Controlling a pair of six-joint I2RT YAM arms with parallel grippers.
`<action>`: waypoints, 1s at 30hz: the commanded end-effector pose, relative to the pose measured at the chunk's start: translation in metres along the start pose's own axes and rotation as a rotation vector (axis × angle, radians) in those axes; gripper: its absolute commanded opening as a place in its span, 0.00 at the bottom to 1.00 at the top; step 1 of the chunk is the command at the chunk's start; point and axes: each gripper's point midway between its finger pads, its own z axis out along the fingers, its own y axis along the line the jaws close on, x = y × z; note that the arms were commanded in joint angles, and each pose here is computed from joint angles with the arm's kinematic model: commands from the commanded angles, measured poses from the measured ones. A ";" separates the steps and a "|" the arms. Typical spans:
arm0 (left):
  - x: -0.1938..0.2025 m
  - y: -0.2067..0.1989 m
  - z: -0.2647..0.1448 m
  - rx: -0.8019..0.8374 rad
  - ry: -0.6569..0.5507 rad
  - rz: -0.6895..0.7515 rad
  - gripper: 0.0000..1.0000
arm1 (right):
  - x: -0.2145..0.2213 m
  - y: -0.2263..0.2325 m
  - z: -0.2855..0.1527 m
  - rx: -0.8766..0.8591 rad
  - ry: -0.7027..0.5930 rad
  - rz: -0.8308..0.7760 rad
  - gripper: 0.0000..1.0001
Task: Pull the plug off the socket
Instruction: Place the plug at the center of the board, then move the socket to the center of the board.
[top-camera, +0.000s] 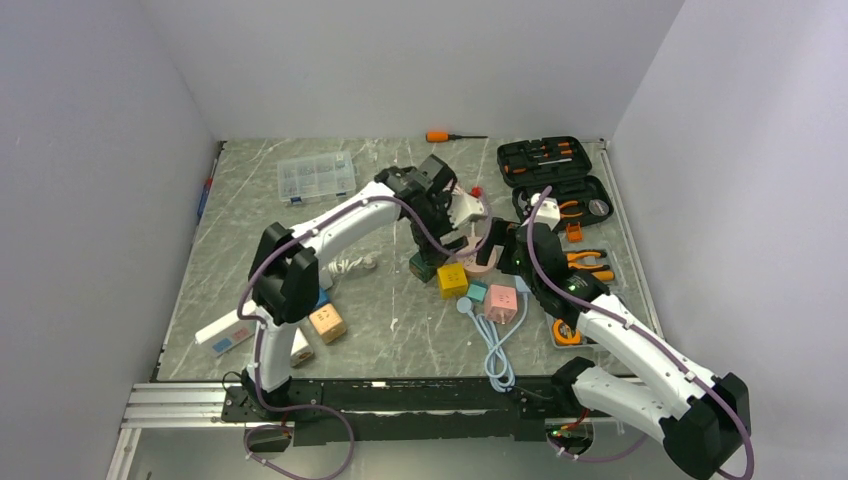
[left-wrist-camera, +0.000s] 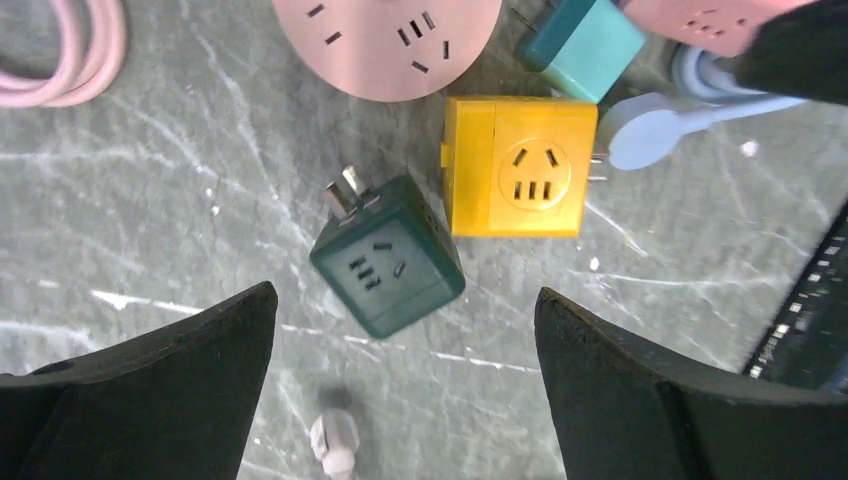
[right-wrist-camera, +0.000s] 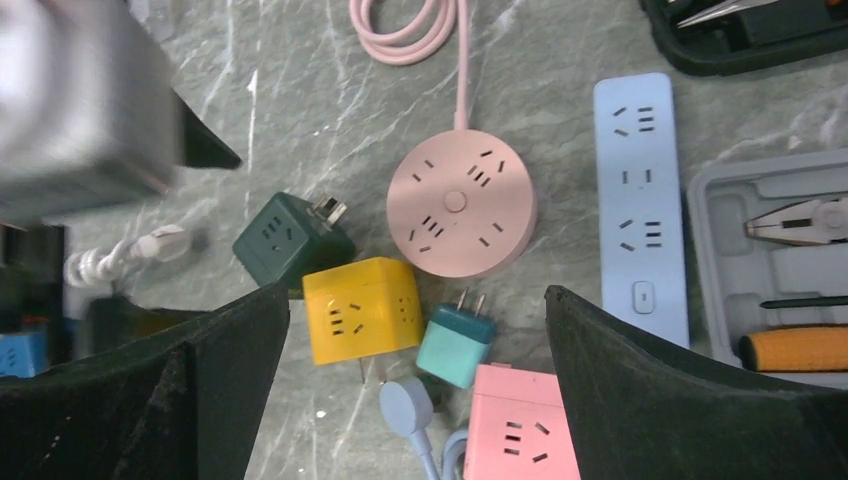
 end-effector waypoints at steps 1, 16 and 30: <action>-0.024 0.004 -0.095 -0.001 -0.142 -0.137 0.99 | -0.005 0.020 -0.004 -0.109 0.006 0.083 1.00; 0.161 0.066 -0.251 -0.502 -0.237 -0.555 0.99 | 0.016 0.124 0.023 -0.299 0.172 -0.161 0.98; 0.321 -0.006 -0.243 -0.451 0.018 -0.624 0.99 | 0.097 0.211 0.023 -0.355 0.294 -0.465 0.97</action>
